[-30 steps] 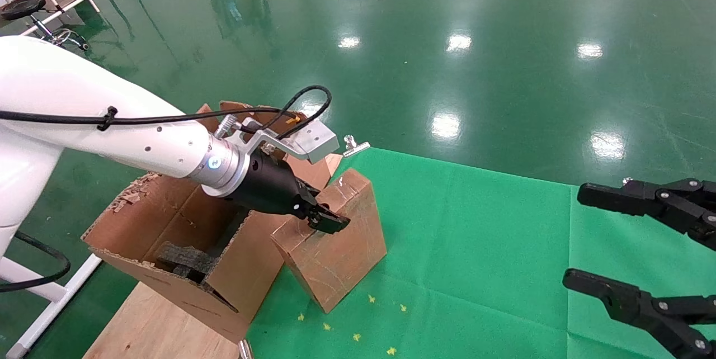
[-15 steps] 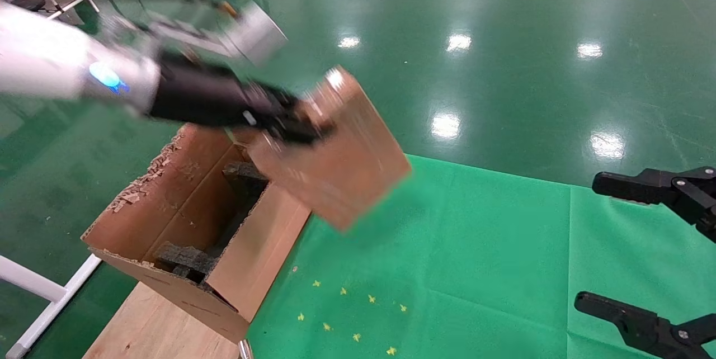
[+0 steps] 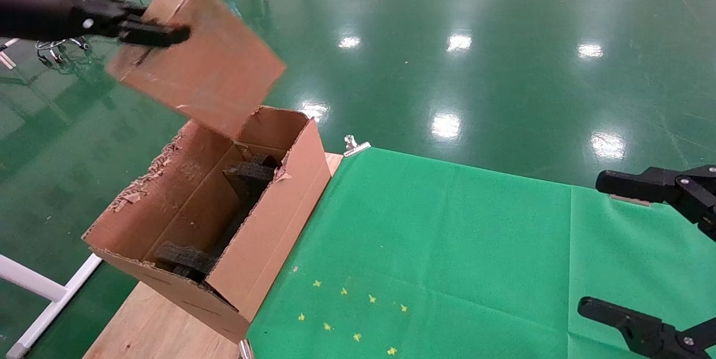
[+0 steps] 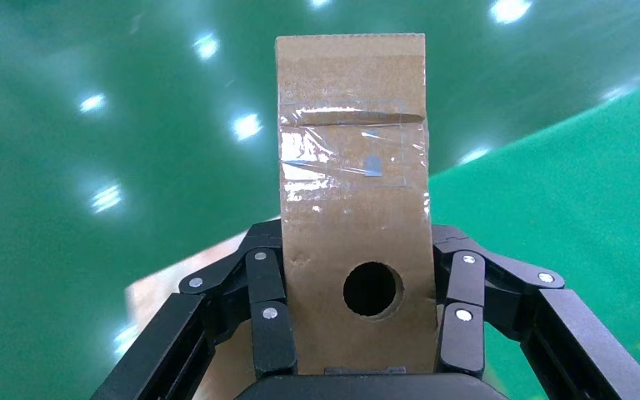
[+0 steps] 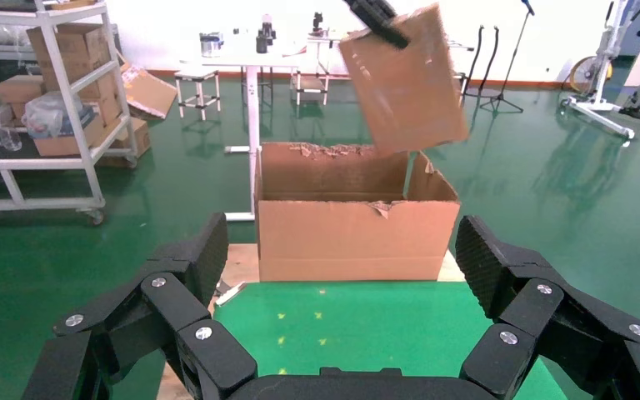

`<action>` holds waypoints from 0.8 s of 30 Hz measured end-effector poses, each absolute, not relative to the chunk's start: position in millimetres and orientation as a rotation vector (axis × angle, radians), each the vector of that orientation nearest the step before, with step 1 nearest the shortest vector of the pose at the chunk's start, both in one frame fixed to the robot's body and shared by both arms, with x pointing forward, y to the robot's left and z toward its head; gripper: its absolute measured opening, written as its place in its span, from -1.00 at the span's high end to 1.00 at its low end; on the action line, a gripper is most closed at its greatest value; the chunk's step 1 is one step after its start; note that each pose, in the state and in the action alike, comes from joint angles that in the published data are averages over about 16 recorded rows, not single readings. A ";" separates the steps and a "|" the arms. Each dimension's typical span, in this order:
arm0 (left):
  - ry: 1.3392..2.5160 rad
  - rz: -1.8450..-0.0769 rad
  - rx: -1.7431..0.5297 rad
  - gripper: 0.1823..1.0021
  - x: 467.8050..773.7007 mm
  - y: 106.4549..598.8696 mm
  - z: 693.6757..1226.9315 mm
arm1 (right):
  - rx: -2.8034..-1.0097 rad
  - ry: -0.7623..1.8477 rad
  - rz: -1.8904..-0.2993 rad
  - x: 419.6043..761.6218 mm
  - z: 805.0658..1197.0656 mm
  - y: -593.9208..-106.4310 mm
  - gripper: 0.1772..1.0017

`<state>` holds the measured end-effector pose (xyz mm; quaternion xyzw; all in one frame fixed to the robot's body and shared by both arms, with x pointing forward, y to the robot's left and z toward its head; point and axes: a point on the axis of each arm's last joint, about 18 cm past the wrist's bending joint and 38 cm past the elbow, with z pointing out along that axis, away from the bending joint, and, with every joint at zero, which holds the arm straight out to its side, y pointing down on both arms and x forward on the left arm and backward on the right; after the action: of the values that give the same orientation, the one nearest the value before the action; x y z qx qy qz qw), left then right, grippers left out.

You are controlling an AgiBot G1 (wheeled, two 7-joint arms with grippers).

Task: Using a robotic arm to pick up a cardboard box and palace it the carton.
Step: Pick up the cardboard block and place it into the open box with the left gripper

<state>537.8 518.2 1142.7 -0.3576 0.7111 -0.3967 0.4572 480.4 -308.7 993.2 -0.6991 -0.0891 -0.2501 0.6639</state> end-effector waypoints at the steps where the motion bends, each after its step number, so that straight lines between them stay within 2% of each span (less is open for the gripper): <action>1: 1.755 -0.956 -0.897 0.51 538.7 524.9 1138.4 | -1.580 -0.201 -0.565 480.4 993.2 -308.7 -0.98; 13: 1.820 -0.715 -1.097 0.51 574.4 569.3 1063.0 | -1.580 -0.201 -0.565 480.4 993.2 -308.7 -1.00; 24: 1.753 -0.606 -1.257 0.54 609.4 580.6 1017.2 | -1.580 -0.201 -0.565 480.4 993.2 -308.7 -1.00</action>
<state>609.4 580.6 1017.2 -0.5049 0.7043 -0.2434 0.4356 480.4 -308.7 993.2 -0.6991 -0.0891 -0.2501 0.6639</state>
